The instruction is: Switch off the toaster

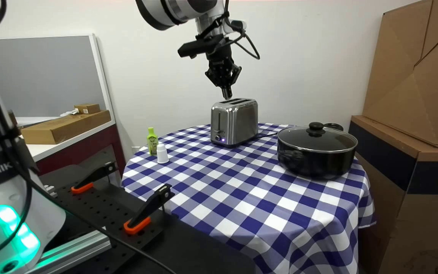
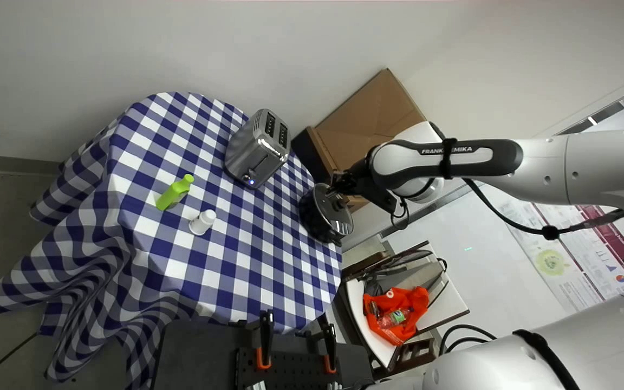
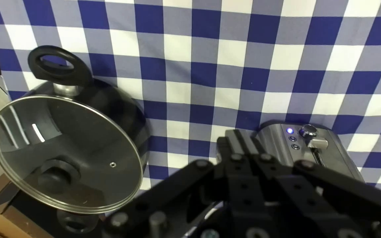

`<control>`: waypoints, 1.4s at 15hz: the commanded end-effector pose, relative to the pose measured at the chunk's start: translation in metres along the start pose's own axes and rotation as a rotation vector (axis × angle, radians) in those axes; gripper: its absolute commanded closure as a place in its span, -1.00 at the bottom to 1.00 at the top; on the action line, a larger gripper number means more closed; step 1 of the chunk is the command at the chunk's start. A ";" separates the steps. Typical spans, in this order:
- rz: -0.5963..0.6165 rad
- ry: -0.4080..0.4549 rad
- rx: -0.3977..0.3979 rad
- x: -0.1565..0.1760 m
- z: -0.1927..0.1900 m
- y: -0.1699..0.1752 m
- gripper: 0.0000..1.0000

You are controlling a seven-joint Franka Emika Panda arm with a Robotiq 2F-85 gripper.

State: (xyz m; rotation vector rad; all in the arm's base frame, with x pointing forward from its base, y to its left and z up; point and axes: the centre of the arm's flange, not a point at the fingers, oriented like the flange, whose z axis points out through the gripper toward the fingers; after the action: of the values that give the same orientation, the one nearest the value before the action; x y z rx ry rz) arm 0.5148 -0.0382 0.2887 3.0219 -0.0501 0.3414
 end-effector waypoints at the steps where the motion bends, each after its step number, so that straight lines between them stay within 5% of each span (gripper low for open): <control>1: -0.015 0.010 -0.019 0.017 0.050 -0.025 1.00; 13: -0.077 0.051 -0.011 0.003 0.160 -0.079 1.00; 21: -0.050 0.060 0.025 0.013 0.197 -0.124 1.00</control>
State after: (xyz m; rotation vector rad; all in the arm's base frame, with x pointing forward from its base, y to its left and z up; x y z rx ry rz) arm 0.5604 0.0506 0.1003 3.0217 0.0568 0.4018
